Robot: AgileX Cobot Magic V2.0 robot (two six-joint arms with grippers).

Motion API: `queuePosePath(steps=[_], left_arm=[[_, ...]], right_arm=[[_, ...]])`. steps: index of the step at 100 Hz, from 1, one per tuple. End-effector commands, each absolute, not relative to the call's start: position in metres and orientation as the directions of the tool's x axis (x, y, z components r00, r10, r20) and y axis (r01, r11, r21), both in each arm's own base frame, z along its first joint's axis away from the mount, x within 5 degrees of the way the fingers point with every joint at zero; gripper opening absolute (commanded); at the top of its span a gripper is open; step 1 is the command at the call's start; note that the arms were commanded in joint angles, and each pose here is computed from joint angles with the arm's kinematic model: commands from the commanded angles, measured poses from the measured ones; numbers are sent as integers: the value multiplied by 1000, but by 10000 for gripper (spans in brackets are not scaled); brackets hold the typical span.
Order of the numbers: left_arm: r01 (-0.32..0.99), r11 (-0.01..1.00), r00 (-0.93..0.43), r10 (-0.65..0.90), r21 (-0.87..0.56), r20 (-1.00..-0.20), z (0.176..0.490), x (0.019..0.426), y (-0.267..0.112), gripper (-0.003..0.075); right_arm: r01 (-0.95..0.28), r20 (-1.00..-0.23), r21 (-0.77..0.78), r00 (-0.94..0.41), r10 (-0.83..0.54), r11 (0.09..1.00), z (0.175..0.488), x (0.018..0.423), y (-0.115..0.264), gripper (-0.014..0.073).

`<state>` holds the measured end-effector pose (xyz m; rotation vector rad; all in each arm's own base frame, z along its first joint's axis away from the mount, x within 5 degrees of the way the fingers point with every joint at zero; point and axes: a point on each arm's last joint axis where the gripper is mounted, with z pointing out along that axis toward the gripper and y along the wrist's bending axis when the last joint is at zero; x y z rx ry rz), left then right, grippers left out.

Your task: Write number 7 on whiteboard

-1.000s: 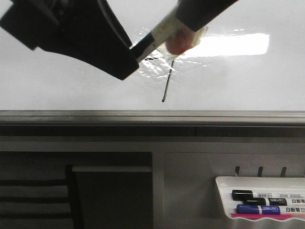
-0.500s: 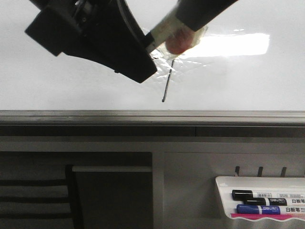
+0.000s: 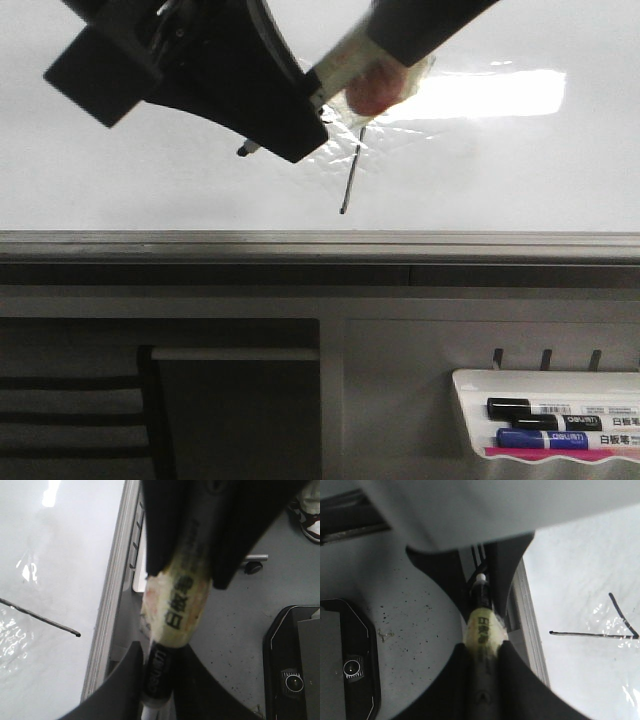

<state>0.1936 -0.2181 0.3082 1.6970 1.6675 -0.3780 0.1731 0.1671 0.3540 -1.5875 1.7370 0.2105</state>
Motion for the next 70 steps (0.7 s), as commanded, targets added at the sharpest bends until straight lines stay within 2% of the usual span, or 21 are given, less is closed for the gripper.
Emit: queuePosePath(steps=[1, 8, 16, 23, 33, 42, 57, 70], left_arm=[[942, 166, 107, 678, 293, -727, 330, 193, -220, -17], [941, 172, 100, 680, 291, -727, 329, 195, -219, -20], [937, 206, 73, 673, 281, -736, 332, 197, -214, -20], [929, 262, 22, 664, 260, -748, 335, 201, -206, -20], [892, 383, -77, 650, 239, -756, 342, 210, -187, -20], [819, 538, -206, 602, 201, -772, 350, 218, -163, -20], [584, 804, -450, 437, 114, -778, 355, 230, -110, -20], [388, 918, -543, 303, 86, -783, 340, 232, -67, -20]], right_arm=[[-879, -665, -405, 96, -741, 250, 370, 173, 167, 27], [-881, -655, -406, 96, -749, 242, 370, 173, 166, 130], [-883, -656, -394, 76, -751, 255, 373, 171, 164, 286], [-875, -659, -388, 44, -751, 289, 379, 171, 158, 354], [-857, -657, -385, -6, -754, 343, 389, 165, 142, 358], [-835, -677, -361, -71, -732, 415, 397, 159, 124, 352], [-789, -693, -314, -190, -695, 528, 405, 149, 98, 352], [-766, -683, -307, -236, -692, 565, 403, 145, 84, 352]])
